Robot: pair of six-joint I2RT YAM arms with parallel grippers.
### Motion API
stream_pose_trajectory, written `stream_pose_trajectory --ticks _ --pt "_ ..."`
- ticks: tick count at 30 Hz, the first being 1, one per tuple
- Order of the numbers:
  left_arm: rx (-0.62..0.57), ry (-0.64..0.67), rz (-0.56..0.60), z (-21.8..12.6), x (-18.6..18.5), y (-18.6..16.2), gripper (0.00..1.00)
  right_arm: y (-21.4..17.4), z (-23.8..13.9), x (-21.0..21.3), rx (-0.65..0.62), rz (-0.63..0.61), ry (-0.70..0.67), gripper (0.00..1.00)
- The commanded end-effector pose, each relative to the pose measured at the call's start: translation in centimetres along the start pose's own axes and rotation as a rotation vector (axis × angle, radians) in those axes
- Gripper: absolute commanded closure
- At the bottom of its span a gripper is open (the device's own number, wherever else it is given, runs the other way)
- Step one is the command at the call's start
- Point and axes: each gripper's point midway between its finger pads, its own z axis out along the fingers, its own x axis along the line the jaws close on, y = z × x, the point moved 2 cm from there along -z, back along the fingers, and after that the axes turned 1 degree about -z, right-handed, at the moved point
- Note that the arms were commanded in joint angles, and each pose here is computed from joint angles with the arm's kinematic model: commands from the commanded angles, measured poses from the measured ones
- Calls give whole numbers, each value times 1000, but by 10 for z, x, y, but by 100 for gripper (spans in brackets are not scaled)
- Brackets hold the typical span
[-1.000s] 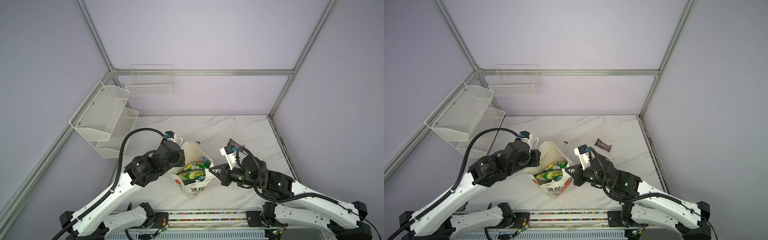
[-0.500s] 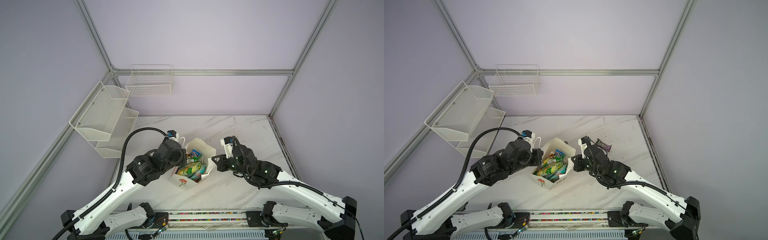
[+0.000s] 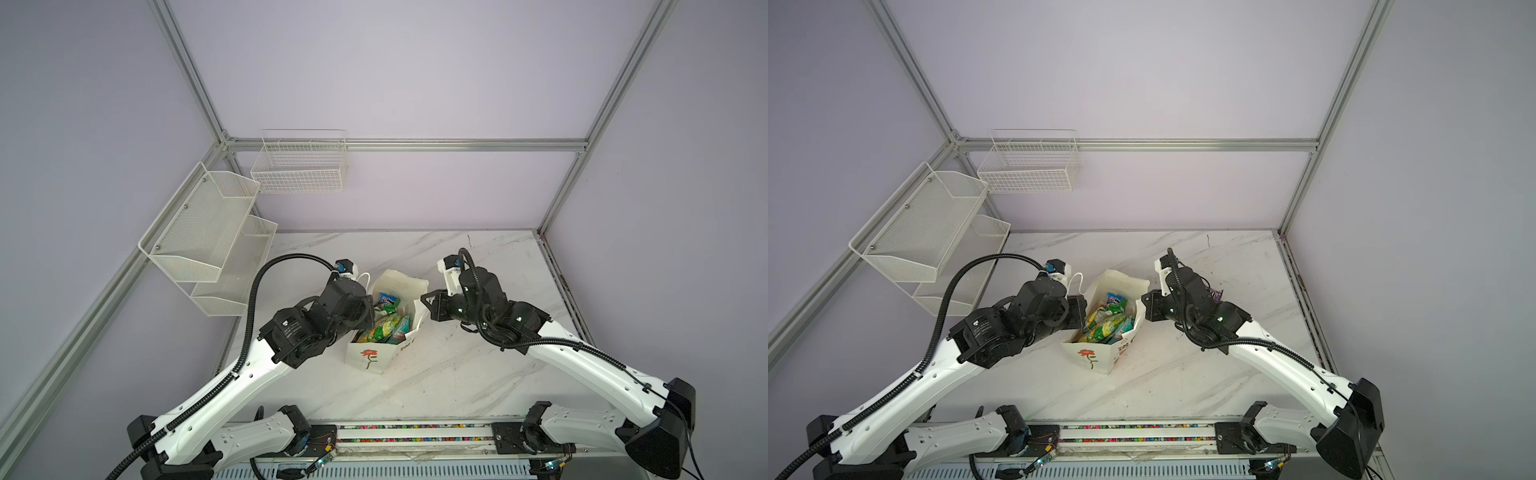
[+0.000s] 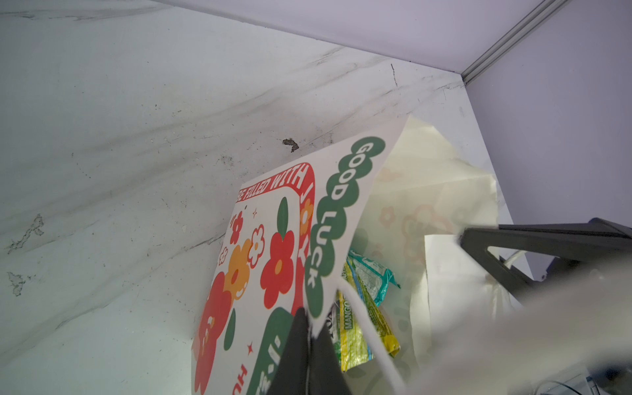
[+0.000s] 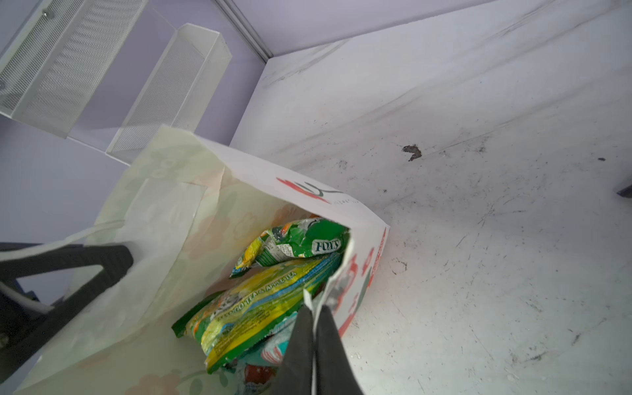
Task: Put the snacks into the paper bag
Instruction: 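Raise the right gripper out of the paper bag and move toward the M&M's bar, then lower the open right gripper over the purple M&M's bar on the table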
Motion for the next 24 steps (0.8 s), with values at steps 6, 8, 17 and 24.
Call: stream_pose_trajectory --ticks 6,8,17,24 --pt "-80 -58 -42 2 -5 20 100 32 -35 25 -132 -36 106 32" --pt "-85 -61 -47 2 -3 23 100 36 -43 27 -151 -38 113 29" --pt "-91 -68 -49 -2 -1 27 100 56 -57 -1 -210 -26 2 25" --pt "-94 -64 -49 -3 2 26 100 67 -55 -37 -215 11 -68 23"
